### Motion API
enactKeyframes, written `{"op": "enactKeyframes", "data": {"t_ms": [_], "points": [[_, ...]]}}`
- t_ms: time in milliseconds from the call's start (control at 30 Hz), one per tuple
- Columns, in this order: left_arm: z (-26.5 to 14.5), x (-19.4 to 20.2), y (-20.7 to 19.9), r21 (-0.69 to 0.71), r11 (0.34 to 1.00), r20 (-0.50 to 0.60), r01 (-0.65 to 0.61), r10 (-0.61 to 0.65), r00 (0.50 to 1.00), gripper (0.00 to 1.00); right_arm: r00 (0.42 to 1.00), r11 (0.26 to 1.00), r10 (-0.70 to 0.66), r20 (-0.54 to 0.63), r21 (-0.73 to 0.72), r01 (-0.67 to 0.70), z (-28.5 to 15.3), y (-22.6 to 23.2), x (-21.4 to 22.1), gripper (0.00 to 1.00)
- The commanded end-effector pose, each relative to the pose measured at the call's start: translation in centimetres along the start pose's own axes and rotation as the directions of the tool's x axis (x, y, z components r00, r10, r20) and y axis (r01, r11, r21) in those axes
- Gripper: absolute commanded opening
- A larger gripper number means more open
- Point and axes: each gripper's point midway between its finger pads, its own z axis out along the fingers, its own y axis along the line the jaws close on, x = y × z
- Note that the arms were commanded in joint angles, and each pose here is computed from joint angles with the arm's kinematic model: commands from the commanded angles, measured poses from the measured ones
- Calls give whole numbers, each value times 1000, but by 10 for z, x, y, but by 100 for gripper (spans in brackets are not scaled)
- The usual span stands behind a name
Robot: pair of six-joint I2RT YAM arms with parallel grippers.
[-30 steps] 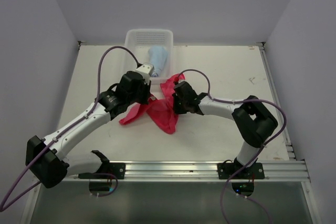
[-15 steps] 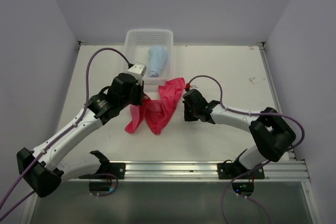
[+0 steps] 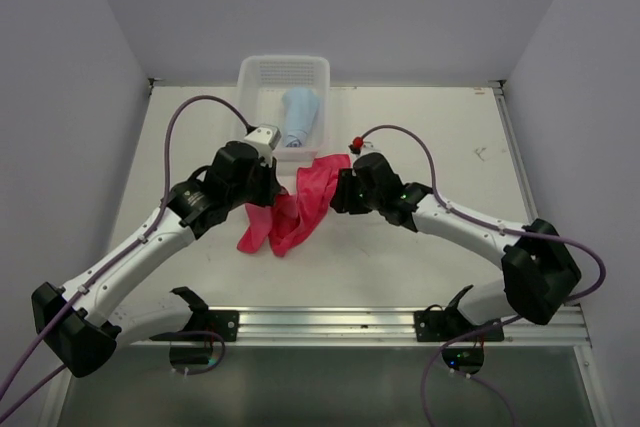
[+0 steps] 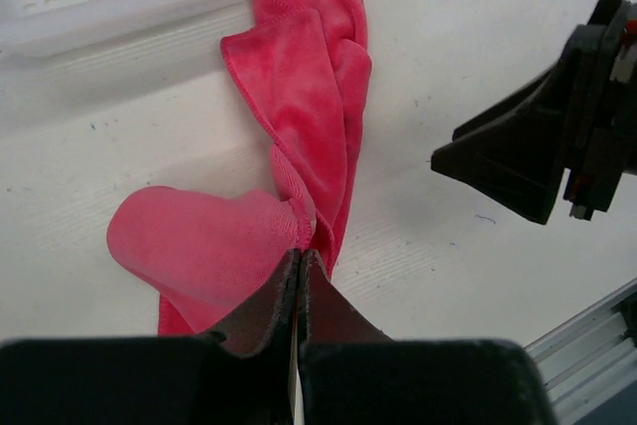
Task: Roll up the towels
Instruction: Flatten the towel
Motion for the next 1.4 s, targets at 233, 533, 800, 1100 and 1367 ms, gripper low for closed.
{"op": "enactKeyframes", "data": {"t_ms": [233, 533, 800, 1100, 1367], "points": [[-16, -29, -20, 92, 996, 86, 4, -12, 996, 0, 999, 980, -11, -37, -197, 4, 45, 87, -9, 45], [-36, -44, -19, 89, 996, 139, -5, -8, 990, 0, 996, 990, -34, -85, -143, 22, 76, 91, 17, 28], [-39, -35, 5, -32, 999, 125, 31, -27, 992, 0, 998, 991, 0, 60, 133, -8, 21, 13, 11, 3], [1, 17, 31, -194, 978, -44, 77, -87, 995, 0, 980, 947, 197, 28, 254, -198, -36, -64, 91, 0], [12, 31, 41, -265, 962, -107, 62, -94, 990, 0, 980, 943, 196, 24, 269, -195, -59, -74, 104, 26]]}}
